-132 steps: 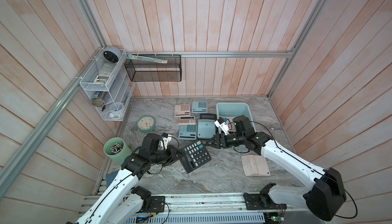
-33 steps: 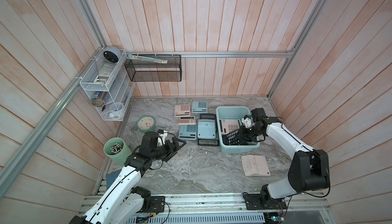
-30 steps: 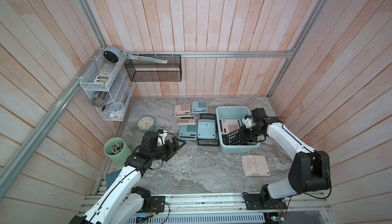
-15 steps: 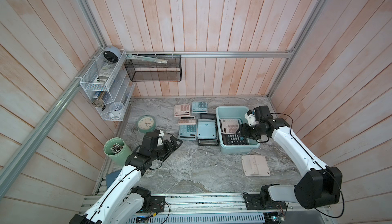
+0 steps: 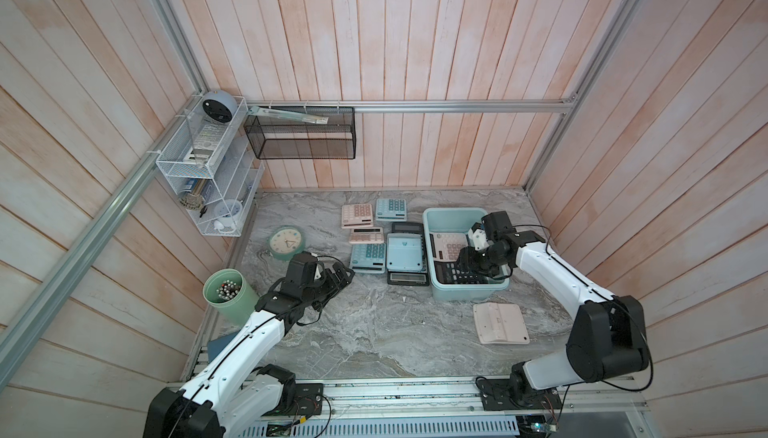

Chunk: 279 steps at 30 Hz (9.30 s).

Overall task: Put the calculator in the storage box
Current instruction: Place the calculator in the storage box, then pick up the calculator at the center of the board, then place the calculator in the storage box, then pick up the calculator at the center of the board.

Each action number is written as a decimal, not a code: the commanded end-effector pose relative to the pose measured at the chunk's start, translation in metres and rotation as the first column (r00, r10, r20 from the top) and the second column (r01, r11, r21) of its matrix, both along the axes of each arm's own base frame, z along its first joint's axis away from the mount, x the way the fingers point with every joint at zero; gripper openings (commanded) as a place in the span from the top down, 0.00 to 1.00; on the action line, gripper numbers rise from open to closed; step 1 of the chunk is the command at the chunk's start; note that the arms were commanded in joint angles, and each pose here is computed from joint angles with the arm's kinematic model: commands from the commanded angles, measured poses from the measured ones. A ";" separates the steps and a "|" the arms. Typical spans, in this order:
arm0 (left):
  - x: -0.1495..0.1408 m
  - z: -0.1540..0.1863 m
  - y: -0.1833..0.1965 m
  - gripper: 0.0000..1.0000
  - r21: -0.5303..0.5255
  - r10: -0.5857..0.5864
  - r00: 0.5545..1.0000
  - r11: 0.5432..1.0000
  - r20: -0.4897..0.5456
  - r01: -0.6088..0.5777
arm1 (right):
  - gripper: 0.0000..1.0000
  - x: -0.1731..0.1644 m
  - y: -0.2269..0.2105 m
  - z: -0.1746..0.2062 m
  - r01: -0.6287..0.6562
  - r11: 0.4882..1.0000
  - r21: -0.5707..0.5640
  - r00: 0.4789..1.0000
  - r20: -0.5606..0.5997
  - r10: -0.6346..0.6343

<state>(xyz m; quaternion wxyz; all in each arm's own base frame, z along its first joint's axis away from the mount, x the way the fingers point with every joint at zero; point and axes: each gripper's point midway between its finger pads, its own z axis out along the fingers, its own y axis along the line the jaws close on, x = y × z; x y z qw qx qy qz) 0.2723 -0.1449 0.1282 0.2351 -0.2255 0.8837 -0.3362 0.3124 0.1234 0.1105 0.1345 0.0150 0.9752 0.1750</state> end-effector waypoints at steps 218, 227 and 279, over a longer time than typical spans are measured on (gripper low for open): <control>-0.004 0.039 -0.056 0.00 -0.024 -0.226 0.966 0.973 0.126 0.230 | 0.62 0.111 -0.072 0.062 0.221 0.965 -0.140 0.935 0.312 -0.169; -0.001 0.012 -0.046 0.00 0.015 -0.164 0.985 0.986 0.060 0.163 | 0.55 0.081 -0.021 0.053 0.088 0.995 -0.045 0.958 0.278 -0.072; 0.026 -0.033 0.001 1.00 -0.259 0.177 0.979 0.945 -0.104 -0.198 | 0.10 -0.052 0.073 0.136 -0.231 0.914 0.333 0.923 0.371 0.098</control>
